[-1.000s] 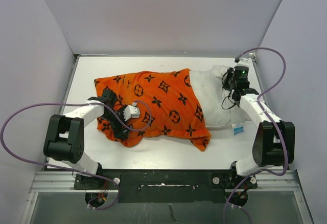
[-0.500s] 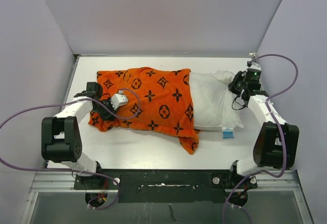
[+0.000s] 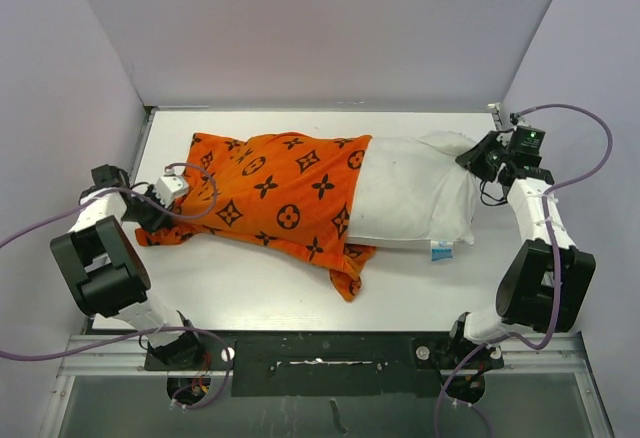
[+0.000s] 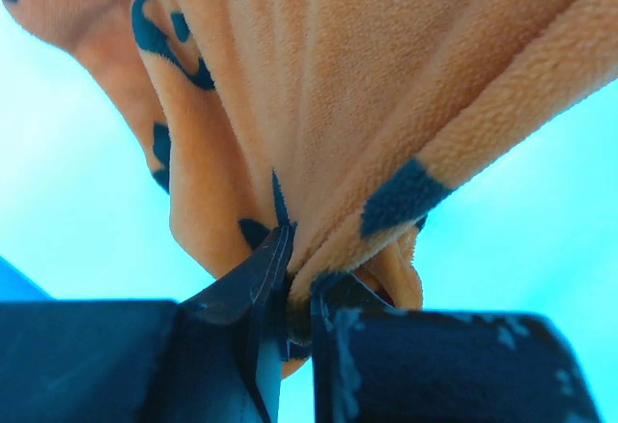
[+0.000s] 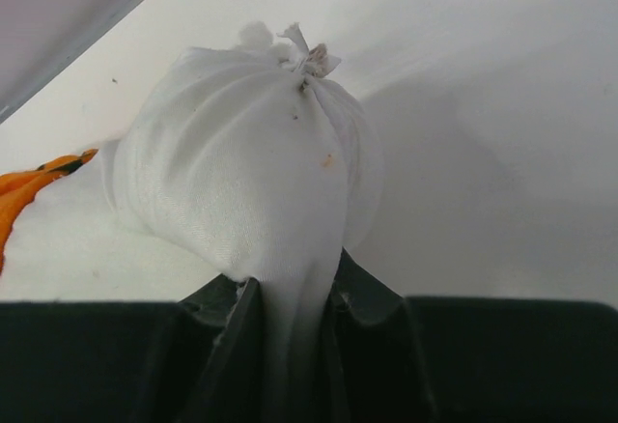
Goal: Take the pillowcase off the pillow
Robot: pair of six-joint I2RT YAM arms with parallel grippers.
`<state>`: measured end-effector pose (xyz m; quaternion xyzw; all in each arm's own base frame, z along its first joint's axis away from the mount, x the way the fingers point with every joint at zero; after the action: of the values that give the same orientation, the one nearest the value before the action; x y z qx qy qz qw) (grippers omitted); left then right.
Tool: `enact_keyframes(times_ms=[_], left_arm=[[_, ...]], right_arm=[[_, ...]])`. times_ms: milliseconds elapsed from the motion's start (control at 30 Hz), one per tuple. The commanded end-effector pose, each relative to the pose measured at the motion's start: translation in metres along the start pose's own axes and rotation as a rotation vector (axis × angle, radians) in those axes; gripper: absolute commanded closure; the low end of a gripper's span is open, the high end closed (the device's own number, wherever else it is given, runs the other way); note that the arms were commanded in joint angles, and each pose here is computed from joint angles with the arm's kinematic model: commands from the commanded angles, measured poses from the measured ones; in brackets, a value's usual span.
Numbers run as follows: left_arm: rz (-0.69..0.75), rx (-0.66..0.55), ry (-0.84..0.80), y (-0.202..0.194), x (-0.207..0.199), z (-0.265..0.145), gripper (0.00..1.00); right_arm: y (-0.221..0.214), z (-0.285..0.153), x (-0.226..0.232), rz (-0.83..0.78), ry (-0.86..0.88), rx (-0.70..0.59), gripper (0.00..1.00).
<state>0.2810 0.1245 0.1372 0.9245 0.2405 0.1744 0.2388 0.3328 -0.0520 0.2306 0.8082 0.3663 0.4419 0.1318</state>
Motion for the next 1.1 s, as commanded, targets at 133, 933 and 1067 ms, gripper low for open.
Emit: enact_keyframes(times_ms=[133, 933, 1067], left_arm=[[-0.029, 0.181, 0.102, -0.068, 0.025, -0.039, 1.00], [0.032, -0.129, -0.064, 0.121, 0.102, 0.033, 0.02], [-0.077, -0.132, -0.102, 0.129, 0.118, 0.072, 0.02]], right_arm=[[0.069, -0.010, 0.023, -0.104, -0.045, -0.307, 1.00], [-0.009, 0.041, 0.137, -0.772, 0.466, 0.027, 1.00], [-0.024, 0.040, 0.137, -0.802, 0.618, 0.076, 1.00]])
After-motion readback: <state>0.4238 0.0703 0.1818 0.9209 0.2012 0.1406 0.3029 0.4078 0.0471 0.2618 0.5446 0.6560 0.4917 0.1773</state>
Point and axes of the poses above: each gripper's point midway between its finger pads, its own z axis out along the fingers, its own x axis along the line the jaws close on, y = z × x, the point moved 10 cm from there along -z, back along the fingers, and after that the axes turned 10 degrees about z, right-handed, at the moved point
